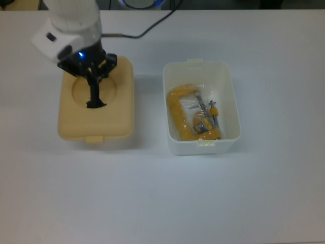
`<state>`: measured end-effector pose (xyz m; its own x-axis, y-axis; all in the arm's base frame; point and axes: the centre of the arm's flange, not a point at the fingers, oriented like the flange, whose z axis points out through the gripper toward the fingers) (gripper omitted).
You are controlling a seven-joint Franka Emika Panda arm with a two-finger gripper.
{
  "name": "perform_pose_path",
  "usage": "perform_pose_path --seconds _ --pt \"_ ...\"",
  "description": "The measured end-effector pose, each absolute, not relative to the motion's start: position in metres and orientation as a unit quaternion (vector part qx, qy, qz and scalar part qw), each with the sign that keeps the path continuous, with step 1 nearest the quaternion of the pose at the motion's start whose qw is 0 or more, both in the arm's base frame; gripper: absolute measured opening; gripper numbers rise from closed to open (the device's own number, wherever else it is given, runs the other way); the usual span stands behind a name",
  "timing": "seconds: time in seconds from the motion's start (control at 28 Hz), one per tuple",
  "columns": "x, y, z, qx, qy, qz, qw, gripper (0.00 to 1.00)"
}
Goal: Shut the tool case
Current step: 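Lift the beige lid by its handle off the table, then carry the lid over the white box and lower it onto the rim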
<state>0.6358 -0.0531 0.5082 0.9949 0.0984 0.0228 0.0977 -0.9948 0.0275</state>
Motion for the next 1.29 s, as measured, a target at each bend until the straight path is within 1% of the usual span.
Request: perform_pose_path --seconds 0.11,0.29,0.39,0.54,0.64,0.82,1.11,1.29 --pt "0.632 -0.06 0.534 0.999 0.041 0.014 0.004 0.11" --pt "0.63 -0.047 0.552 0.999 0.041 0.021 -0.007 0.11" --pt "0.632 -0.023 0.552 0.999 0.038 0.021 -0.012 0.11" --pt "0.632 0.035 0.55 0.999 0.037 0.018 -0.015 0.11" --pt "0.628 0.076 0.549 0.999 0.039 0.016 -0.016 0.11" --pt "0.621 0.125 0.549 0.999 0.042 0.015 -0.016 0.11" --pt "0.615 0.153 0.548 0.999 0.03 0.014 -0.016 0.11" --pt "0.613 0.162 0.546 0.999 0.027 0.016 -0.006 0.11"
